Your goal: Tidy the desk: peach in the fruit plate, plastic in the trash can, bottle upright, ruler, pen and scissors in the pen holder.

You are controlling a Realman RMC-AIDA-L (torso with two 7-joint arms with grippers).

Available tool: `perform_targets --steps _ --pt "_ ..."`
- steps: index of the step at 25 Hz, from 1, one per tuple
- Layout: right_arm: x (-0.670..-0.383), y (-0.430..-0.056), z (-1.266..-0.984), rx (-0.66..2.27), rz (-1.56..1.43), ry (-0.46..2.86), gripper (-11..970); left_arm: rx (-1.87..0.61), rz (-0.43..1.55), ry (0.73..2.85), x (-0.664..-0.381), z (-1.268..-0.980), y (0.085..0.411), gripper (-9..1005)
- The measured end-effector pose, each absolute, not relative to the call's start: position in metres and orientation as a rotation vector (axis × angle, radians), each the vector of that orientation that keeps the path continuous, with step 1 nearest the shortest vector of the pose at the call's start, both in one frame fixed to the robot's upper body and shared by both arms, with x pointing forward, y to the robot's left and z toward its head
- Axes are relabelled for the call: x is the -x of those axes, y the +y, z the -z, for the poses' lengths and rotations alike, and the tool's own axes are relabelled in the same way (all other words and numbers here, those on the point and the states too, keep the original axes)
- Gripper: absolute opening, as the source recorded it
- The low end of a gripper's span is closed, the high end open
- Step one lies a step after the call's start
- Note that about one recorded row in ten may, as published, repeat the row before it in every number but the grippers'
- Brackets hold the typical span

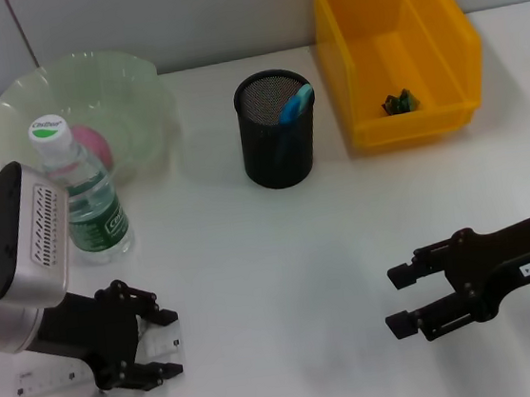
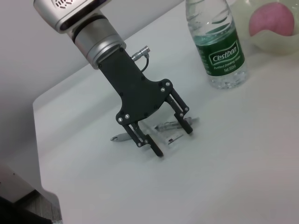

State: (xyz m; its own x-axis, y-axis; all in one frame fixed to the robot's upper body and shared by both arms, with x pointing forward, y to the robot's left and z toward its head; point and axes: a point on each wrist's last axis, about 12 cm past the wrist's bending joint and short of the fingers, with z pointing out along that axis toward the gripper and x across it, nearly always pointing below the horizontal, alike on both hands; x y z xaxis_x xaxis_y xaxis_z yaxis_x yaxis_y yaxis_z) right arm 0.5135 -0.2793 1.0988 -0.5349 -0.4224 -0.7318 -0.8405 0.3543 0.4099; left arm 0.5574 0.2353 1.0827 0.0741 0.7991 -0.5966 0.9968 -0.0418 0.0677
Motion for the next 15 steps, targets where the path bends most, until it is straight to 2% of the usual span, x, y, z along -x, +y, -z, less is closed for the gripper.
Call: perform_targets --steps 3,15 --pt "-0.5131 -0.2798 -1.0985 1.095 -1.078 2.111 782 -1.896 0.563 1.774 -0.5573 -1.0829 0.2352 668" --pt "-0.5121 -0.2793 -1.0964 1.092 -1.09 2.113 782 -1.932 0.573 1.736 -0.5595 -1.0908 0.2292 461"
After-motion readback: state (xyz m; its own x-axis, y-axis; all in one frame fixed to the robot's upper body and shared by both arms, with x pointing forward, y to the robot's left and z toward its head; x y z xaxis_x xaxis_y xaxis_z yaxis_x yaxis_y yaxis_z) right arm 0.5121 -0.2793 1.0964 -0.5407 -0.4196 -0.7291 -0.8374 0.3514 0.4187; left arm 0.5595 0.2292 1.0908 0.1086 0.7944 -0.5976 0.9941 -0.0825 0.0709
